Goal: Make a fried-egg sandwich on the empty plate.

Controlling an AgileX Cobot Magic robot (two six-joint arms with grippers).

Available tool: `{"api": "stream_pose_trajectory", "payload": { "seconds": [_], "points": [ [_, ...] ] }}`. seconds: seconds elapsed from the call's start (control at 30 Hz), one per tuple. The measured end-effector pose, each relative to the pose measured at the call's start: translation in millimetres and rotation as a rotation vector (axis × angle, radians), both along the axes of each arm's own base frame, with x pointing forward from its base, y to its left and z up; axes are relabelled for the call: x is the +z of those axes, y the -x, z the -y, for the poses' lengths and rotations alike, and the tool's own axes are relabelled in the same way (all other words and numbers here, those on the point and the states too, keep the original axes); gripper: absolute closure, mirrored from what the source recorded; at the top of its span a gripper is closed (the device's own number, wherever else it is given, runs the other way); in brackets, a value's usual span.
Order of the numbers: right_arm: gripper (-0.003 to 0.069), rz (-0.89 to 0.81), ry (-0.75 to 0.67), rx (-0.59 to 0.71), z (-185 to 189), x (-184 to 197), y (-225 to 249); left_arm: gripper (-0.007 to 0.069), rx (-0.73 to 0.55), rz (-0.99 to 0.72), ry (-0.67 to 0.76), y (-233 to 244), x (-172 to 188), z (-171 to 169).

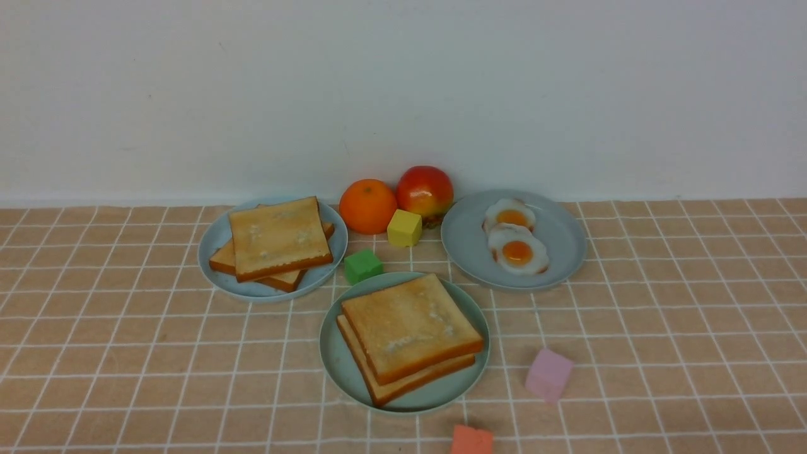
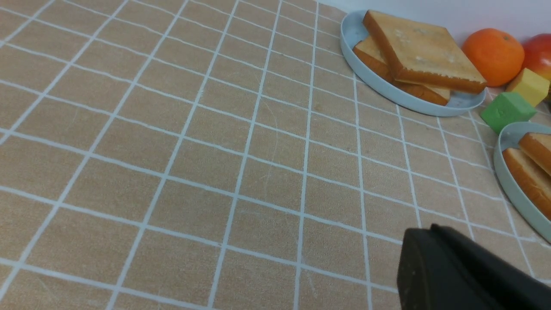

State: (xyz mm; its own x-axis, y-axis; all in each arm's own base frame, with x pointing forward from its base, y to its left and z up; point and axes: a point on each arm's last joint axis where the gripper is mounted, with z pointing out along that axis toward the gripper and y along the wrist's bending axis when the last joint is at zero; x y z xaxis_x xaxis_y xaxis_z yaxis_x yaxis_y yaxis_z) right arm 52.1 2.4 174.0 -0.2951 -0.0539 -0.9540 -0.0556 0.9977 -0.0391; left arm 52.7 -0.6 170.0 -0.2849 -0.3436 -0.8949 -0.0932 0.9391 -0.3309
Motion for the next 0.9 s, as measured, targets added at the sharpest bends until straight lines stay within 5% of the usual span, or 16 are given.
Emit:
{"api": "stream_pose_trajectory", "payload": {
  "seconds": [0.9],
  "points": [
    [0.0608, 0.000, 0.008, -0.001, 0.3, 0.0, 0.0, 0.0621, 0.000, 0.001, 0.000, 0.0, 0.1, 0.0]
  ]
}}
